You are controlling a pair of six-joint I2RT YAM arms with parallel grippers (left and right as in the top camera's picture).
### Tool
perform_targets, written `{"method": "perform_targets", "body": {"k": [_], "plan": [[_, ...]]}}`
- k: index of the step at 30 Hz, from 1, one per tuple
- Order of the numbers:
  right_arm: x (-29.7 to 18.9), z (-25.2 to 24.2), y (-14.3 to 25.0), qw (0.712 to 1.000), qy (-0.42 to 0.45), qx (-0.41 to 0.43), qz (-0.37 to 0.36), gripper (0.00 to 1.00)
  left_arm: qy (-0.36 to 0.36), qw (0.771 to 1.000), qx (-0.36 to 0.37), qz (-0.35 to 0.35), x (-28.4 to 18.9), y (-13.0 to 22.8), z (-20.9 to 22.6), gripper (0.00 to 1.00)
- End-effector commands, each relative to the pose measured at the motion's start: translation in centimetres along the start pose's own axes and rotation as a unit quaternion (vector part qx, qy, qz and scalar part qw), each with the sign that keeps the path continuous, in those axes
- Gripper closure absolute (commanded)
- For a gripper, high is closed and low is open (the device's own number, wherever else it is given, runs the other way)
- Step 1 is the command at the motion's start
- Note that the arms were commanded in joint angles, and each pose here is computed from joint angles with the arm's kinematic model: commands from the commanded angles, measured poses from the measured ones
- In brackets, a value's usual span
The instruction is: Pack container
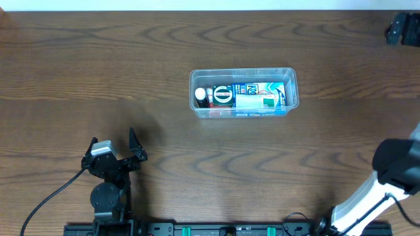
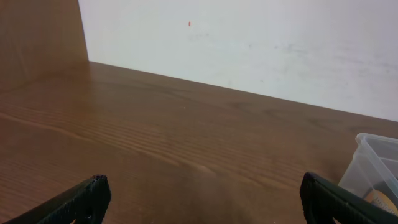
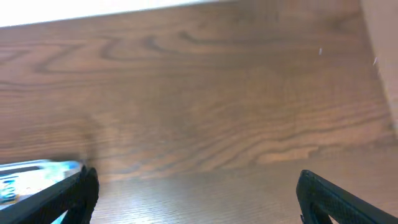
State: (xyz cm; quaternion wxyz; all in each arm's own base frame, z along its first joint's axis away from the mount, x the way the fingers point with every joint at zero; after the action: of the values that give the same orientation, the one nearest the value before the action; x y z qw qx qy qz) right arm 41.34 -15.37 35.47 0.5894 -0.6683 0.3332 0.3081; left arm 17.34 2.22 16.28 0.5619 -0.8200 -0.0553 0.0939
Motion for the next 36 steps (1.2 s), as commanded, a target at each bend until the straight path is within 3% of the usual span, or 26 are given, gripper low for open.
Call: {"method": "perform_targets", "body": {"k": [1, 6, 12, 19, 28, 36], "plan": [[-7.2, 3.9, -1.8, 0.996, 0.003, -0.036, -0.080, 0.01, -0.025, 1.000, 0.002, 0.020, 0.1, 1.2, 0.8, 0.02], [-13.0, 10.0, -1.7, 0.985, -0.029, -0.095, -0.138, 0.01, -0.025, 1.000, 0.002, 0.020, 0.1, 1.2, 0.8, 0.02], [-17.7, 16.5, 1.4, 0.965, -0.083, -0.176, -0.174, 0.01, -0.025, 1.000, 0.002, 0.020, 0.1, 1.2, 0.8, 0.02], [-21.1, 18.4, 5.6, 0.946, -0.117, -0.200, -0.227, 0.01, -0.025, 1.000, 0.002, 0.020, 0.1, 1.2, 0.8, 0.02], [-20.6, 19.0, 9.3, 0.898, -0.098, -0.203, -0.378, 0.01, -0.025, 0.999, 0.002, 0.020, 0.1, 1.2, 0.8, 0.02], [-15.5, 20.3, 15.1, 0.849, -0.095, -0.211, -0.474, 0.01, -0.025, 0.999, 0.002, 0.020, 0.1, 1.2, 0.8, 0.02]]}}
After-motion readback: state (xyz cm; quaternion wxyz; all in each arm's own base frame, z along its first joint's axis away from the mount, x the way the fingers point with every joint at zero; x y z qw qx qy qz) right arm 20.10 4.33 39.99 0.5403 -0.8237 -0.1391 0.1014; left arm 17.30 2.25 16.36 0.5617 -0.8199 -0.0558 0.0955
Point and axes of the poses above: each gripper's point midway between its finger pads, its own x axis out along the fingers, its own z axis along the line the jaws close on, y = z × x, the point moved 7 cm from there along -x, back along the fingers, and after that the axes turned 13 degrees about -x, right-handed, at the moved point
